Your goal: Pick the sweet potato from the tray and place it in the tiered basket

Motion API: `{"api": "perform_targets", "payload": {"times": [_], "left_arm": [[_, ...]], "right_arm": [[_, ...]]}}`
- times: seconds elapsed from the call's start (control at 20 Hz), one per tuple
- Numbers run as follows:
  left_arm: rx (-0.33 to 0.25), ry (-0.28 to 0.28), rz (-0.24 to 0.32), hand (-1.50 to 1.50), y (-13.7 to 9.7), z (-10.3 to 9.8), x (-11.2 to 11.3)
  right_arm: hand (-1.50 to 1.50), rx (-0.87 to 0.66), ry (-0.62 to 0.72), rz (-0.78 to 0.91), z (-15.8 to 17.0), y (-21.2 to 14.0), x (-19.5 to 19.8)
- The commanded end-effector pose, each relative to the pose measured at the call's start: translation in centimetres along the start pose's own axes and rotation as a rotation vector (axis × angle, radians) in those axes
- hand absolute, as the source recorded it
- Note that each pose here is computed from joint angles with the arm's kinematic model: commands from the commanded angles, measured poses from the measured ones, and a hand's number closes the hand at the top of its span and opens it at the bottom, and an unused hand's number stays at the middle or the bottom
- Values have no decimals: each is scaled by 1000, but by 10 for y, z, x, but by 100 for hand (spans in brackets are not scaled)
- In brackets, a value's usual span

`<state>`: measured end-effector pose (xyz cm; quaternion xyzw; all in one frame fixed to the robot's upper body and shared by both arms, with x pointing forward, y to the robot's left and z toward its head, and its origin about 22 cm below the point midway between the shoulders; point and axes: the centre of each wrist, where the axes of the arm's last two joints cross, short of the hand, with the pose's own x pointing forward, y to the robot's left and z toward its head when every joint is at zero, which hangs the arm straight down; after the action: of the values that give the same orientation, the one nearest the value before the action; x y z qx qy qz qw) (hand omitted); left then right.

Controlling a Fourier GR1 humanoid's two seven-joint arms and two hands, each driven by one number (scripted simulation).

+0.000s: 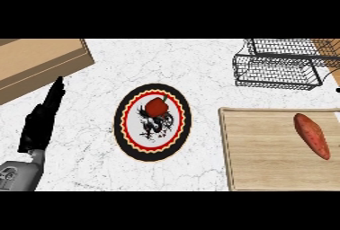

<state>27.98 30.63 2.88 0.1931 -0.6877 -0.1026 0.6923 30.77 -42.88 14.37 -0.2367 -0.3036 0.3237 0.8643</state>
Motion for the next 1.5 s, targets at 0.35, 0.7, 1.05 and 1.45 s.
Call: {"api": "perform_targets", "payload": {"times": [0.35, 0.7, 1.05, 1.45], "left_arm": [[5, 1, 11, 0, -2, 6, 0], [4, 4, 13, 0, -2, 1, 14], [-16, -4, 6, 0, -2, 7, 32], [7, 13, 17, 0, -14, 0, 6]], "right_arm": [[-150, -103, 13, 107, 22, 28, 19], [-150, -56, 28, 140, 13, 48, 9], [-150, -41, 79, 119, -10, 36, 1], [-150, -22, 64, 117, -28, 68, -15]]}}
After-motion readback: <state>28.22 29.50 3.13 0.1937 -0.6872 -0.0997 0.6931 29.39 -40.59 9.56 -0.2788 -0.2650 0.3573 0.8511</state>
